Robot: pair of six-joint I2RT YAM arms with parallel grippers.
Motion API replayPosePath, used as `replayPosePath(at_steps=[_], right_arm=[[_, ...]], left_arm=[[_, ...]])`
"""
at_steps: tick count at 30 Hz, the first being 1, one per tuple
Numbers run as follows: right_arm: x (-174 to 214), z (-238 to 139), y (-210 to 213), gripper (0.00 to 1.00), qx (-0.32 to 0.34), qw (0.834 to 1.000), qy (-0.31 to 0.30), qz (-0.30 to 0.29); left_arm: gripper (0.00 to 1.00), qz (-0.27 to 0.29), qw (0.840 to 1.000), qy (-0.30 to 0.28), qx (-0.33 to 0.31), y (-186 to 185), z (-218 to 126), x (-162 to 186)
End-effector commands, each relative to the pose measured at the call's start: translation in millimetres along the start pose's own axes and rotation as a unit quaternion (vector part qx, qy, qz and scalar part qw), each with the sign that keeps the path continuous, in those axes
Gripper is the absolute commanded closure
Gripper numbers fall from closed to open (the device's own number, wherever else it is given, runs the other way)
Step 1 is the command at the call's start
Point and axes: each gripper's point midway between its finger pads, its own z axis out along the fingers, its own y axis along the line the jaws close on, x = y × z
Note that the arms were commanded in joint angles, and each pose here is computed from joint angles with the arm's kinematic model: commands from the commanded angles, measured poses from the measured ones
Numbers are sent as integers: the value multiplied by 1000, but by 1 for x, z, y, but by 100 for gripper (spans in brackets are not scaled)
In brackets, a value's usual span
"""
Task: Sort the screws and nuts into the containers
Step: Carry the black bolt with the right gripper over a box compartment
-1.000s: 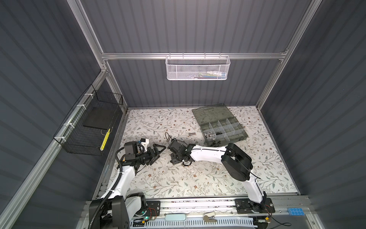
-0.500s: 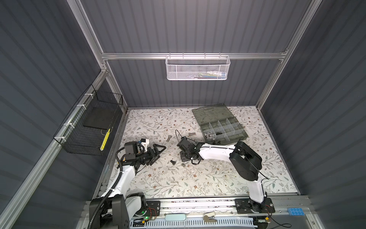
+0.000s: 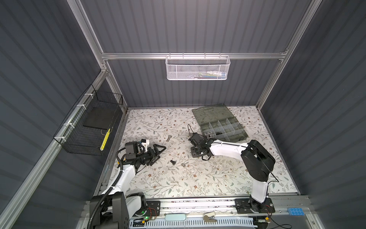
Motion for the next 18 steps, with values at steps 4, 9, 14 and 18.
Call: replayPosePath(at_steps=[4,9,14,18], right_arm=[[-23,-35,-12,65,-9,999,-36,-3],[-38,-57,-29,65,-7,998,-62,7],[-51,-76,-56,65,3,996,-89,24],[-55,-87,-84,65,14,994,-100,43]], left_arm=[[0,17,1000,2,13,-21,4,-1],[0,54,998,11,10,-48,26,4],[0,94,995,26,10,-81,53,11],[0,125,991,41,12,-107,78,20]])
